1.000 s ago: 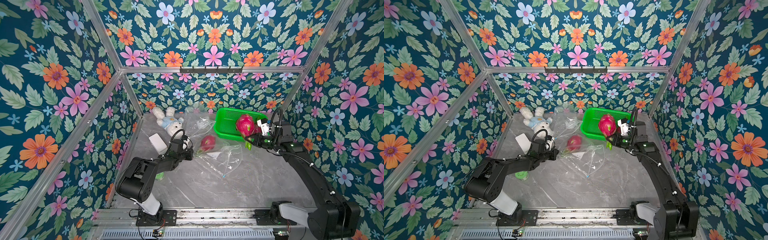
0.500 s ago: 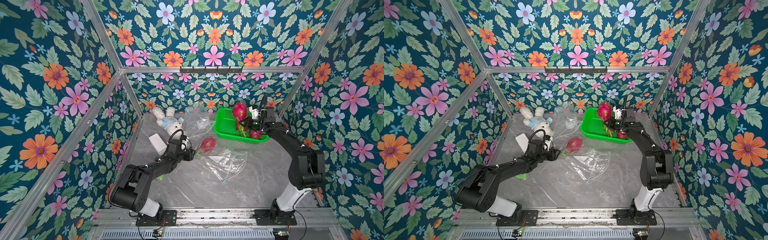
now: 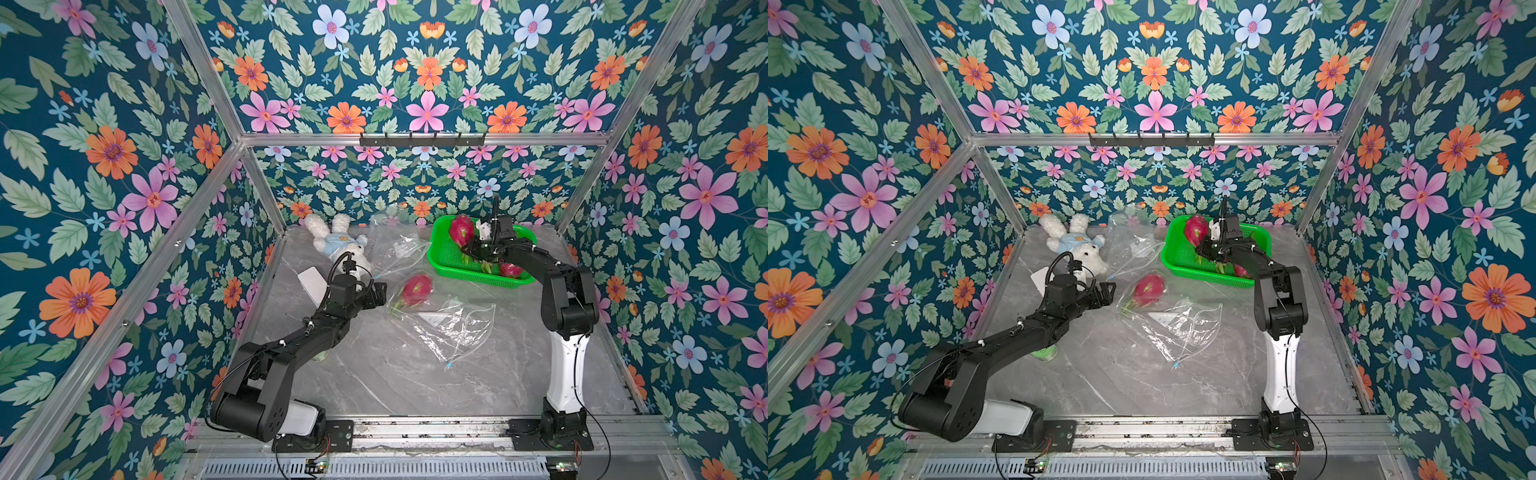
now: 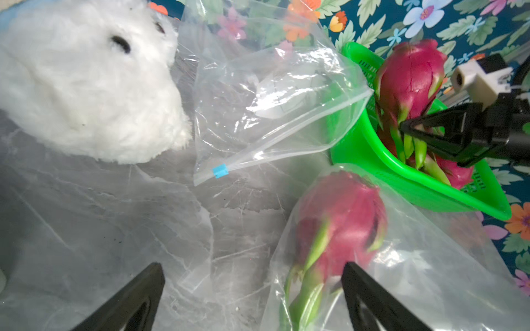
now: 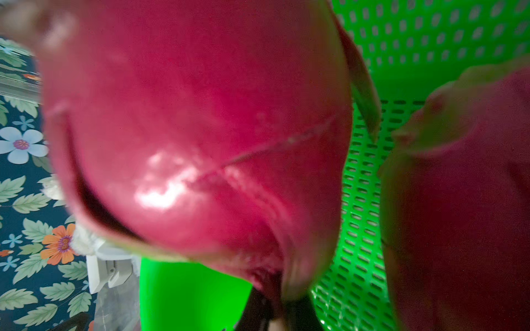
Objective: Open the zip-top bag and take out the dragon fruit
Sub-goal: Place the dragon fruit in the basket.
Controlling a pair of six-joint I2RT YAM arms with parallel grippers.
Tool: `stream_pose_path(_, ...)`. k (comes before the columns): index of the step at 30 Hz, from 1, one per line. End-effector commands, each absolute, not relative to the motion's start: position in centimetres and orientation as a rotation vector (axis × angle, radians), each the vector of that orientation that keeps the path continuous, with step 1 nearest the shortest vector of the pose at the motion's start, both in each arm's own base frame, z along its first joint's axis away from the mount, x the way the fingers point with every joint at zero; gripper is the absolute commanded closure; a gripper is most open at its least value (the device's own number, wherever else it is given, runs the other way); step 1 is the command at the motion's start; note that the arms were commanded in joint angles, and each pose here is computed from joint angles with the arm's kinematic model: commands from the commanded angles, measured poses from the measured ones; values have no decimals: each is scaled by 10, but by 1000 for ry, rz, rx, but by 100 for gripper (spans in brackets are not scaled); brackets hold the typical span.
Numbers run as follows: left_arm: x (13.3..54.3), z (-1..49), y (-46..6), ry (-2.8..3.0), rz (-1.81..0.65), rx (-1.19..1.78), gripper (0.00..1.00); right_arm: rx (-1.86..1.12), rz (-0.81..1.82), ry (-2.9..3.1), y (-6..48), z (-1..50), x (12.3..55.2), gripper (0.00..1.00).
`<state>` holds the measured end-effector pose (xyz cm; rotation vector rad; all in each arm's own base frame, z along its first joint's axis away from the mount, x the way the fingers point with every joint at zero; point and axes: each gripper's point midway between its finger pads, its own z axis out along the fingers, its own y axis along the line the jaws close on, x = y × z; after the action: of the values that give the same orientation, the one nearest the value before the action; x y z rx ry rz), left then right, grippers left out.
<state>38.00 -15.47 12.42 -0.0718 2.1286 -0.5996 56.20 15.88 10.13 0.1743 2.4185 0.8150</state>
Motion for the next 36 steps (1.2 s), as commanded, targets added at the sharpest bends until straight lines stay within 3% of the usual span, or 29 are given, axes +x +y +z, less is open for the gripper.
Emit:
stream_pose_path(1, 384, 142, -167, 2079, -686, -27, 16, 261, 733, 2471, 147, 83, 562, 100)
stream_pose_path(3, 388, 139, -156, 2127, -614, -95, 23, 299, 648, 2500, 136, 72, 560, 100)
stream_pose_path(11, 386, 141, -148, 2147, -527, -55, 19, 362, 468, 2541, 113, 53, 556, 97)
stream_pose_path(16, 380, 136, -154, 2167, -546, -16, 13, 333, 526, 2561, 122, 61, 555, 69)
stream_pose_path(20, 376, 133, -160, 2185, -502, 42, 1, 309, 565, 2502, 125, 92, 554, 57)
stream_pose_path(22, 373, 133, -165, 2190, -470, 80, 1, 298, 594, 2473, 127, 113, 551, 51)
stream_pose_path(33, 341, 160, -222, 2074, -280, 377, 1, 256, 610, 2305, 118, 189, 501, 50)
stream_pose_path(36, 329, 167, -242, 2039, -297, 431, 1, 221, 592, 2268, 113, 198, 475, 44)
